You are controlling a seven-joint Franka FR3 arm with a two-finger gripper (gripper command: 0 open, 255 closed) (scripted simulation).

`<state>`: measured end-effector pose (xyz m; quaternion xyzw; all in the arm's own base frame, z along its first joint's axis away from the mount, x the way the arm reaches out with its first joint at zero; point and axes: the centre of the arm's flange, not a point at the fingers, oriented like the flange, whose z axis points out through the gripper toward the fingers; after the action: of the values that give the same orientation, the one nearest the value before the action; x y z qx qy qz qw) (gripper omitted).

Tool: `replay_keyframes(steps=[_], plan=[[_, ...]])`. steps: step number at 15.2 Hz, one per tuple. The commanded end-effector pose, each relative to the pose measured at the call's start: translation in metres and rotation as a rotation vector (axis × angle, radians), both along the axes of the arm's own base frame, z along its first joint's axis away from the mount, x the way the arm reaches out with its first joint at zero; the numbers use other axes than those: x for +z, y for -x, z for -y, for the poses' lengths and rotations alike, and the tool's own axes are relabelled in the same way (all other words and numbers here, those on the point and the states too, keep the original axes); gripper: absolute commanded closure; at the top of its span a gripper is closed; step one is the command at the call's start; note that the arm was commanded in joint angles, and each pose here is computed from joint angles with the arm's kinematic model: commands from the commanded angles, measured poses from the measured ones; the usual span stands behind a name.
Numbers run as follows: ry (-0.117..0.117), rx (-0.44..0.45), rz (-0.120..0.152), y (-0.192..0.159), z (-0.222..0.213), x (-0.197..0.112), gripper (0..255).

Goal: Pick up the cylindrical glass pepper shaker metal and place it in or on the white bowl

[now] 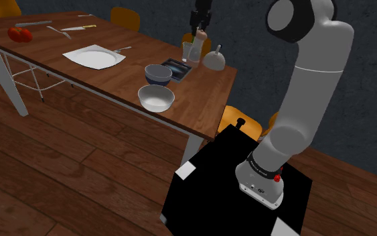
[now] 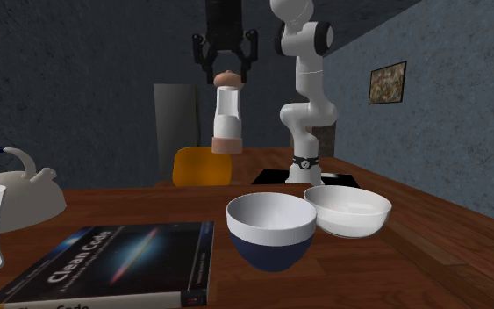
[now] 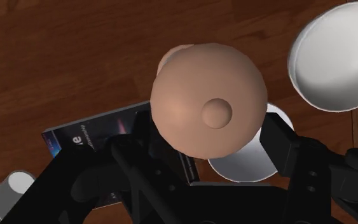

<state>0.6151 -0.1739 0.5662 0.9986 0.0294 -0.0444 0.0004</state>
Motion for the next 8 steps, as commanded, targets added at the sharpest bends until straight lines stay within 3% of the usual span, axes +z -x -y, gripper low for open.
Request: replay_keyframes(steps=[1, 8], plan=[[0.000, -0.001, 0.000, 0.002, -0.026, 0.005, 255], [0.000, -0.001, 0.000, 0.009, -0.118, 0.019, 255]])
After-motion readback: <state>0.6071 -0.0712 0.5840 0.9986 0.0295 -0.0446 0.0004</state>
